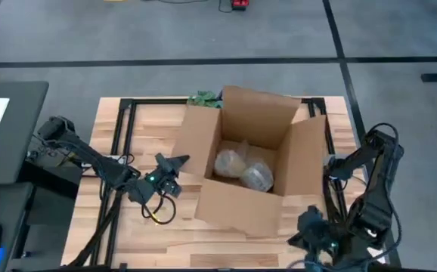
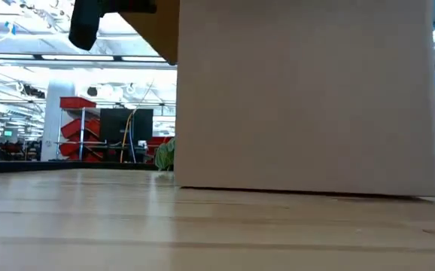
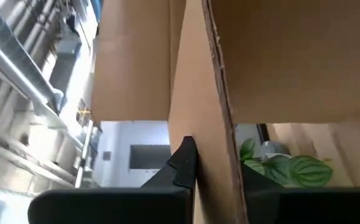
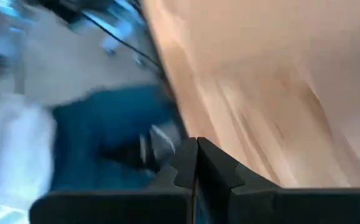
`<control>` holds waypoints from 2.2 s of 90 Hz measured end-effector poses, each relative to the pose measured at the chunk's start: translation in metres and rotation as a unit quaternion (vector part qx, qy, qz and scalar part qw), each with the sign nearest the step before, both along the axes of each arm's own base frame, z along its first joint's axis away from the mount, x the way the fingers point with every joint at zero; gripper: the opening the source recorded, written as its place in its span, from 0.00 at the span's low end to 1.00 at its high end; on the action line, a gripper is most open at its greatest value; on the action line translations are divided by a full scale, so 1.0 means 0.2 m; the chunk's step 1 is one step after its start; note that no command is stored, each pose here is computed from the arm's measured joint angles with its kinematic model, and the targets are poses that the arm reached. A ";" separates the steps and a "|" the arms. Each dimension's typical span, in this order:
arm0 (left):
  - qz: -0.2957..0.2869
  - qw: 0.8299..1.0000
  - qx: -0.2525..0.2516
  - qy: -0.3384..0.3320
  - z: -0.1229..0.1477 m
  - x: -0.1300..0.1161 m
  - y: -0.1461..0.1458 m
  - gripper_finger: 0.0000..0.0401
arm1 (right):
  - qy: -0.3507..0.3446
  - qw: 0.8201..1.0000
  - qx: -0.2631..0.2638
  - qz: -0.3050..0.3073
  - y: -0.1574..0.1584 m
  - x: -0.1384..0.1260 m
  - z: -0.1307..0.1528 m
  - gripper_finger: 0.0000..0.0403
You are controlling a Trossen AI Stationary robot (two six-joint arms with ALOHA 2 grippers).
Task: Wrap mug
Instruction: Move the box to the center
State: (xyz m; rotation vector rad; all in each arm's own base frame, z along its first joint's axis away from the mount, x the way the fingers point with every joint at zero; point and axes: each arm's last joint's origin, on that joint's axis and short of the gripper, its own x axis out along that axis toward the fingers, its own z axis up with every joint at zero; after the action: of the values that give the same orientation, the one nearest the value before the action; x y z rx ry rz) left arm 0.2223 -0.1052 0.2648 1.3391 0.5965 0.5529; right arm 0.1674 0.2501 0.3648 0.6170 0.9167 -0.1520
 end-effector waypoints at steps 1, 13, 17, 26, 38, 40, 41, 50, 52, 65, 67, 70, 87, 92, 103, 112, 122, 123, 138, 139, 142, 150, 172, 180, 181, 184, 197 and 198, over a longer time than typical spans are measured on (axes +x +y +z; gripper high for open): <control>0.000 1.000 -0.001 -0.001 0.00 0.00 0.00 0.00 | 0.010 1.000 0.001 -0.005 -0.01 0.00 0.00 0.00; -0.009 1.000 0.000 -0.004 0.00 -0.02 -0.03 0.00 | 0.103 0.991 -0.032 -0.077 -0.09 -0.06 -0.05 0.00; -0.013 1.000 -0.004 -0.012 0.01 -0.02 -0.04 0.00 | 0.115 0.987 -0.055 -0.100 -0.12 -0.08 -0.06 0.00; -0.022 0.999 -0.018 -0.036 0.04 -0.02 -0.06 0.01 | 0.083 0.979 -0.104 -0.154 -0.17 -0.09 -0.06 0.00; -0.060 0.993 -0.058 -0.081 0.08 -0.03 -0.11 0.06 | -0.011 0.974 -0.148 -0.169 -0.19 -0.06 -0.05 0.00; -0.065 0.992 -0.061 -0.085 0.08 -0.03 -0.11 0.07 | -0.019 0.973 -0.153 -0.172 -0.20 -0.06 -0.04 0.00; -0.068 0.992 -0.063 -0.086 0.08 -0.04 -0.12 0.08 | -0.022 0.972 -0.155 -0.174 -0.20 -0.05 -0.04 0.00; -0.083 0.988 -0.076 -0.102 0.10 -0.05 -0.14 0.13 | -0.028 0.969 -0.169 -0.176 -0.21 -0.02 -0.05 0.00; -0.084 0.988 -0.079 -0.107 0.10 -0.05 -0.14 0.14 | -0.028 0.969 -0.170 -0.176 -0.21 -0.02 -0.05 0.00; -0.095 0.979 -0.112 -0.142 0.13 -0.07 -0.17 0.19 | -0.013 0.972 -0.163 -0.170 -0.21 -0.01 -0.05 0.00; -0.098 0.976 -0.120 -0.150 0.13 -0.07 -0.18 0.20 | -0.006 0.973 -0.158 -0.168 -0.21 -0.01 -0.05 0.00; -0.103 0.972 -0.133 -0.161 0.14 -0.08 -0.19 0.20 | 0.009 0.975 -0.151 -0.165 -0.21 -0.01 -0.06 0.00; -0.138 0.942 -0.220 -0.214 0.15 -0.15 -0.28 0.21 | 0.054 0.975 -0.135 -0.170 -0.20 -0.03 -0.08 0.00; -0.145 0.933 -0.243 -0.224 0.15 -0.16 -0.30 0.21 | 0.056 0.974 -0.138 -0.172 -0.21 -0.03 -0.09 0.00; -0.141 0.925 -0.268 -0.230 0.13 -0.18 -0.32 0.21 | 0.057 0.970 -0.153 -0.182 -0.23 -0.01 -0.12 0.00; -0.120 0.933 -0.259 -0.218 0.10 -0.19 -0.31 0.21 | 0.053 0.969 -0.163 -0.181 -0.24 0.01 -0.12 0.00; -0.117 0.937 -0.255 -0.208 0.08 -0.19 -0.31 0.25 | 0.053 0.968 -0.169 -0.177 -0.25 0.02 -0.12 0.00; -0.117 0.937 -0.255 -0.208 0.08 -0.19 -0.31 0.26 | 0.054 0.968 -0.170 -0.177 -0.25 0.02 -0.12 0.00; -0.115 0.948 -0.224 -0.193 0.09 -0.19 -0.31 0.42 | 0.055 0.968 -0.176 -0.171 -0.26 0.03 -0.12 0.00; -0.115 0.950 -0.220 -0.191 0.09 -0.19 -0.31 0.43 | 0.055 0.968 -0.176 -0.172 -0.26 0.03 -0.12 0.00; -0.116 0.953 -0.208 -0.185 0.10 -0.19 -0.30 0.46 | 0.055 0.968 -0.176 -0.173 -0.26 0.03 -0.12 0.00; -0.114 0.960 -0.187 -0.176 0.13 -0.20 -0.29 0.55 | 0.054 0.968 -0.173 -0.173 -0.26 0.04 -0.12 0.00; -0.015 0.944 -0.221 -0.244 0.25 -0.27 -0.21 0.66 | 0.037 0.967 -0.177 -0.177 -0.26 0.04 -0.12 0.00; -0.007 0.922 -0.264 -0.282 0.27 -0.32 -0.20 0.67 | 0.014 0.964 -0.192 -0.184 -0.27 0.04 -0.11 0.00; -0.008 0.920 -0.270 -0.286 0.28 -0.32 -0.20 0.67 | 0.010 0.963 -0.195 -0.185 -0.27 0.04 -0.11 0.00; -0.013 0.911 -0.287 -0.297 0.28 -0.34 -0.20 0.67 | -0.001 0.962 -0.201 -0.187 -0.27 0.05 -0.11 0.00; -0.027 0.852 -0.381 -0.359 0.30 -0.38 -0.22 0.67 | -0.038 0.955 -0.233 -0.177 -0.27 0.05 -0.10 0.00; -0.028 0.848 -0.386 -0.362 0.29 -0.38 -0.22 0.67 | -0.040 0.955 -0.236 -0.176 -0.27 0.06 -0.10 0.00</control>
State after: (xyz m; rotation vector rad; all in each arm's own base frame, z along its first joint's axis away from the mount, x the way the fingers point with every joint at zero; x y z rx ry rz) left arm 0.1454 -0.1502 0.3235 0.3181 0.1040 0.6257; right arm 0.1785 0.1955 0.3449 0.3302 0.6503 -0.6431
